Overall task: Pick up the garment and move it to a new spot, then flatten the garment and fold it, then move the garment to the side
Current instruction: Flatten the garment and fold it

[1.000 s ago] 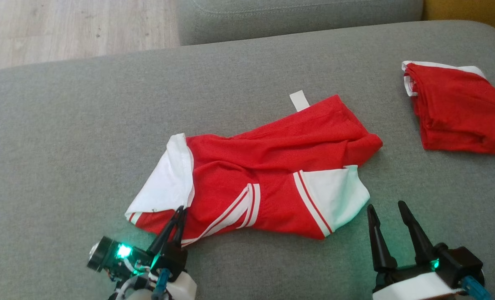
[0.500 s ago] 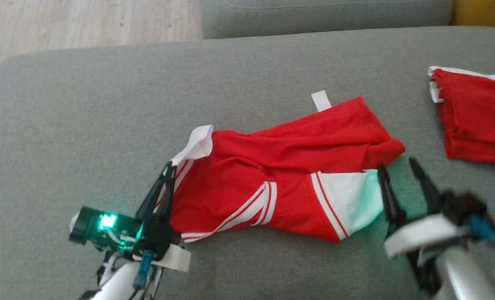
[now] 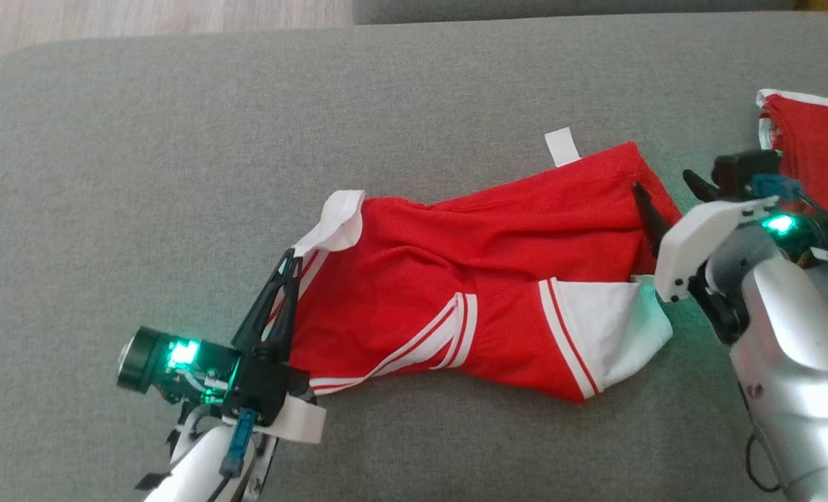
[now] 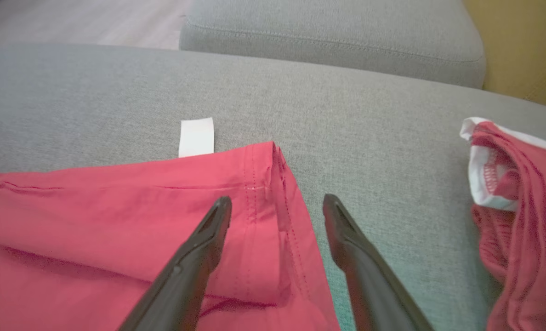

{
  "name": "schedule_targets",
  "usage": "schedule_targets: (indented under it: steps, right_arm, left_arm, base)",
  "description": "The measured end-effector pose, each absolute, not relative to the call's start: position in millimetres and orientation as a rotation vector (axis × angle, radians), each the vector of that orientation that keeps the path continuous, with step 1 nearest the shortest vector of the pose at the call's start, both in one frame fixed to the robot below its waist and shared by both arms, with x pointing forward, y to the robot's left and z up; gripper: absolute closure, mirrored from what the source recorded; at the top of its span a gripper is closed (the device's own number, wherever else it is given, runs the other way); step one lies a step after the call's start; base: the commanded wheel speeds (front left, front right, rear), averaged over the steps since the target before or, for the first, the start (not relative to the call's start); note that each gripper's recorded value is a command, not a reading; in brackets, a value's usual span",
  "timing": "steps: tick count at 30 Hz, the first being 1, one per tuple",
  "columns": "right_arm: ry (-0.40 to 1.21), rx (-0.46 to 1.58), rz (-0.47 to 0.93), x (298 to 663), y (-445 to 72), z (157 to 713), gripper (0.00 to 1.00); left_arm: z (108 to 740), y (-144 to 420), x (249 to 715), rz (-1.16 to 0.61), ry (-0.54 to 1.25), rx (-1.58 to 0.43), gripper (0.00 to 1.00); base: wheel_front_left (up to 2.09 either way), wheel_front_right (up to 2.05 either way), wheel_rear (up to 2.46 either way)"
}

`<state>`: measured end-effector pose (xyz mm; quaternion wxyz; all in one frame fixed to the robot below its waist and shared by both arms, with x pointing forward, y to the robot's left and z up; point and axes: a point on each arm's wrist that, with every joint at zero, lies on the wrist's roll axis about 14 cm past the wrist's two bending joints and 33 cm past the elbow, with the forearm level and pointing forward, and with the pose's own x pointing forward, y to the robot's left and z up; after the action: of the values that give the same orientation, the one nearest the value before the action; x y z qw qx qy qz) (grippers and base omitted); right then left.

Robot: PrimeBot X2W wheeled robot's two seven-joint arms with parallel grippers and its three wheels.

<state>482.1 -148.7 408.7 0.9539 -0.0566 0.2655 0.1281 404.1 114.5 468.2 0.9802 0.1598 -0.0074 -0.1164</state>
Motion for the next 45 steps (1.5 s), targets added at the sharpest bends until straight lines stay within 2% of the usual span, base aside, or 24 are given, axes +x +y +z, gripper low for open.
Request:
schedule_targets:
  steps: [15, 19, 23, 27, 29, 33, 36, 37, 38, 39, 40, 45]
  right_arm:
    - [0.665, -0.180, 0.303, 500.5, -134.0, 384.5, 0.01]
    - [0.678, -0.186, 0.303, 498.9, -135.1, 379.4, 0.18]
    - [0.652, -0.196, 0.309, 501.9, -133.9, 383.8, 0.24]
    - [0.638, -0.211, 0.311, 503.0, -135.1, 386.9, 0.17]
    - [0.642, -0.216, 0.314, 501.3, -134.8, 384.6, 0.22]
    - [0.637, -0.220, 0.320, 502.9, -132.3, 384.8, 0.47]
    - [0.626, -0.229, 0.332, 505.4, -129.2, 385.9, 0.57]
    - [0.628, -0.230, 0.333, 505.5, -128.8, 385.5, 0.65]
    - [0.628, -0.229, 0.333, 505.8, -128.7, 385.4, 0.86]
    - [0.623, -0.231, 0.334, 506.5, -128.5, 386.1, 0.86]
    - [0.621, -0.234, 0.336, 506.9, -128.0, 386.6, 1.00]
    - [0.608, -0.239, 0.339, 504.6, -129.2, 389.2, 1.00]
  left_arm:
    - [464.7, 115.1, 412.0, -0.239, -0.010, 0.327, 1.00]
    - [464.0, 115.8, 412.1, -0.237, -0.007, 0.327, 1.00]
    - [465.5, 116.1, 412.5, -0.234, -0.011, 0.326, 1.00]
    - [468.1, 116.4, 413.9, -0.229, -0.018, 0.323, 1.00]
    - [468.5, 117.2, 414.7, -0.226, -0.019, 0.323, 1.00]
    - [468.3, 117.6, 415.2, -0.225, -0.020, 0.327, 1.00]
    - [467.0, 117.6, 415.1, -0.229, -0.015, 0.325, 1.00]
    - [466.8, 117.9, 415.2, -0.229, -0.014, 0.325, 1.00]
    - [466.5, 118.3, 415.2, -0.228, -0.013, 0.326, 1.00]
    - [466.1, 118.6, 415.2, -0.227, -0.012, 0.326, 1.00]
    - [465.8, 118.7, 415.2, -0.227, -0.011, 0.326, 1.00]
    - [468.2, 118.2, 416.4, -0.227, -0.018, 0.327, 1.00]
  base:
    - [0.00, 0.00, 0.00]
    - [0.00, 0.00, 0.00]
    - [0.00, 0.00, 0.00]
    - [0.00, 0.00, 0.00]
    - [0.00, 0.00, 0.00]
    - [0.00, 0.00, 0.00]
    - [0.00, 0.00, 0.00]
    - [0.00, 0.00, 0.00]
    - [0.00, 0.00, 0.00]
    - [0.00, 0.00, 0.00]
    - [0.00, 0.00, 0.00]
    - [0.00, 0.00, 0.00]
